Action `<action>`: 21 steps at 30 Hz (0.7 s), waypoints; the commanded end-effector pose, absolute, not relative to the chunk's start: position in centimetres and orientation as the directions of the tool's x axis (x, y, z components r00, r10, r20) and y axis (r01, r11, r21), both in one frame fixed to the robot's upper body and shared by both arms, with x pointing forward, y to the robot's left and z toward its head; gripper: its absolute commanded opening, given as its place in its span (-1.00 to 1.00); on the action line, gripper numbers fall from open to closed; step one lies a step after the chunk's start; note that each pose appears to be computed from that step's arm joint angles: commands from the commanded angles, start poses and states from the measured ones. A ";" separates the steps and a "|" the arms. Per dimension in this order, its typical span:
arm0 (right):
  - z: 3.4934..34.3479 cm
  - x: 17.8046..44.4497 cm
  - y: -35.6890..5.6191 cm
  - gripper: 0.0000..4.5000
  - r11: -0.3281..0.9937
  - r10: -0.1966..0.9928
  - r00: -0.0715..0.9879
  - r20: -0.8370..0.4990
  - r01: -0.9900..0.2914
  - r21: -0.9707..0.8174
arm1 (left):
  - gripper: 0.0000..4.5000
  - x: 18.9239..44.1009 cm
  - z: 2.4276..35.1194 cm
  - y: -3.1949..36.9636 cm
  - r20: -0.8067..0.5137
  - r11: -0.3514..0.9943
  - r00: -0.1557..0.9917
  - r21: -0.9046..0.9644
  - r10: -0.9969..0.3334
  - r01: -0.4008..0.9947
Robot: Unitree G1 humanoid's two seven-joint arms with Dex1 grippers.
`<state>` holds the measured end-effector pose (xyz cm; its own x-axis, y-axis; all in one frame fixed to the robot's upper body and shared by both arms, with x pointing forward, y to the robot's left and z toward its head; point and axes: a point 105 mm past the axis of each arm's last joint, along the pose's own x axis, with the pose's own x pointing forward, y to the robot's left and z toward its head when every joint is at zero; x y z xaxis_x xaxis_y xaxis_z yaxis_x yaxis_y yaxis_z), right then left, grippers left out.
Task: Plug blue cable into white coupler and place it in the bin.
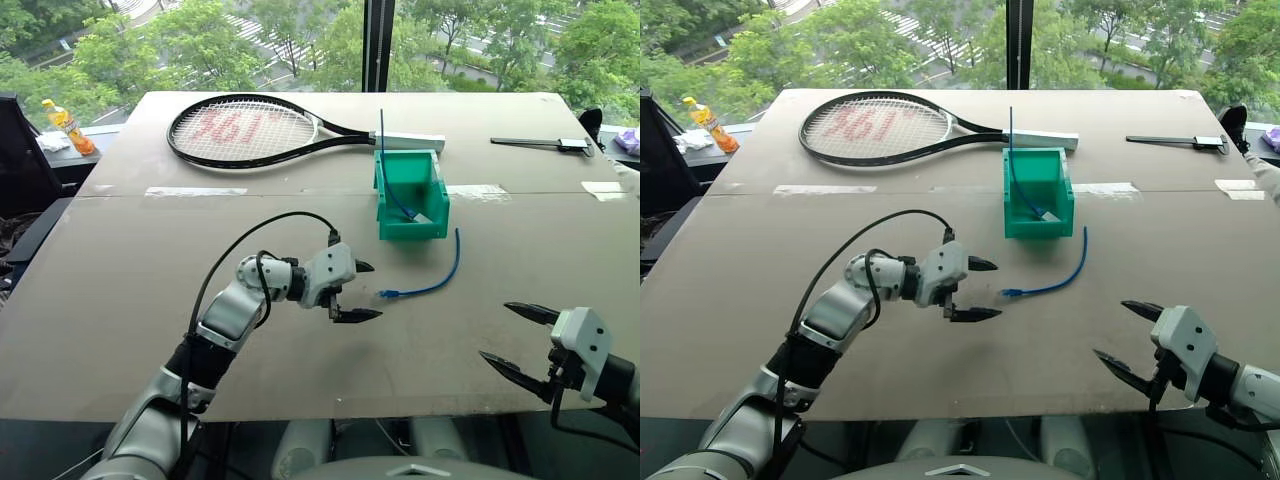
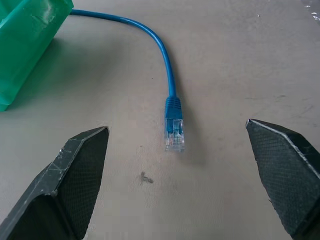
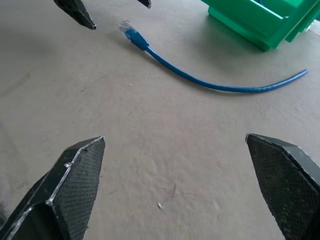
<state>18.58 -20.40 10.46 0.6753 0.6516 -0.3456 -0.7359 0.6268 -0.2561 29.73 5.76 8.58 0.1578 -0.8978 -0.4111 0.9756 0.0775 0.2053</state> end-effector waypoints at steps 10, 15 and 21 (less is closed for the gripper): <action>11.7 18.3 -19.3 1.00 0.722 0.598 0.752 -0.276 -0.656 -0.220 | -0.99 29.0 8.1 4.4 -0.429 -0.031 0.084 0.254 -0.899 0.967; 11.8 18.3 -17.3 1.00 0.789 0.612 0.762 -0.213 -0.607 0.096 | -0.99 28.3 12.5 3.3 -0.216 -0.035 0.050 0.371 -0.975 0.928; 13.8 19.7 -13.2 1.00 0.719 0.648 0.760 -0.058 -0.584 0.377 | -0.99 28.7 18.0 2.7 0.014 0.064 0.066 0.498 -0.998 0.865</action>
